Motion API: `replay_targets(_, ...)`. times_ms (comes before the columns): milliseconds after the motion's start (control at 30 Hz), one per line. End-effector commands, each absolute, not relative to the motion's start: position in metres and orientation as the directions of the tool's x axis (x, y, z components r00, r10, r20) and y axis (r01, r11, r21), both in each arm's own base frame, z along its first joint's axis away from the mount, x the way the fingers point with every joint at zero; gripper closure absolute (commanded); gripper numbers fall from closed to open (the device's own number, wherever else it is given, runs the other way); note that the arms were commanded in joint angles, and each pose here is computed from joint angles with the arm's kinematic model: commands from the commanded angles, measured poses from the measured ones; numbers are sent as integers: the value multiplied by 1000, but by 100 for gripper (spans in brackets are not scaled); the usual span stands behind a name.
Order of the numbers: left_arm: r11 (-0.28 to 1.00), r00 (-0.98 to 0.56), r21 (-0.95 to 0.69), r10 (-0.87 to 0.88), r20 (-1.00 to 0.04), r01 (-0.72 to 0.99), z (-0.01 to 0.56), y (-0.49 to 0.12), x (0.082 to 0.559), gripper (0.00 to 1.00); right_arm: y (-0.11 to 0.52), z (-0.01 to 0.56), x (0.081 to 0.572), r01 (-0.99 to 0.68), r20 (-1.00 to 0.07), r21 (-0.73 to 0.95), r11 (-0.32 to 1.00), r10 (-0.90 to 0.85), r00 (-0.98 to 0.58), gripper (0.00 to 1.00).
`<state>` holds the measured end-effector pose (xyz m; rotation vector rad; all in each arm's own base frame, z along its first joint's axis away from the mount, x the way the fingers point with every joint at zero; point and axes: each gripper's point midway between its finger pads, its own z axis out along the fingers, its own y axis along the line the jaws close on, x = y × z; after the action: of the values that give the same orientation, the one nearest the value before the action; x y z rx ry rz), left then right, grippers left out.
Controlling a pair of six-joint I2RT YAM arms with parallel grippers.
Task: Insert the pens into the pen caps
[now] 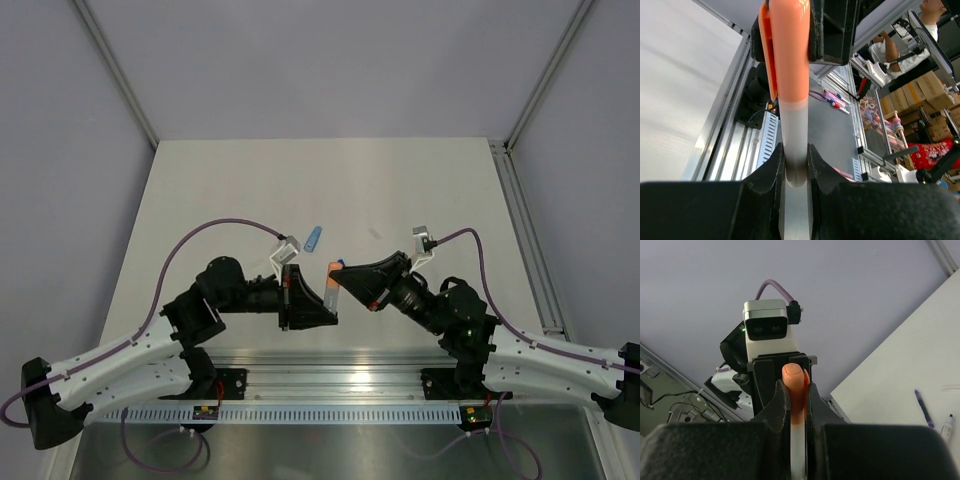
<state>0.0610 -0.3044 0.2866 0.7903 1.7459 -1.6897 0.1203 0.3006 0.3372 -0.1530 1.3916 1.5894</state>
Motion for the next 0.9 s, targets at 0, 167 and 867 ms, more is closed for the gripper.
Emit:
replay_targets(0,46,-415,-472,-409,-813,880,391,-290,108,99,330,208,80,-631,-692,706,322,125,-710,100)
replay_targets(167,130,-409,-497,-413,-814,858,370,-276,114,95,341,214,100,-626,-719,675,391,156,-678,100)
replay_targets(867,89,-477,-536,-349,-806,840,338,-273,97,18,335,247,190,-530,-676,730,430,346,-650,100)
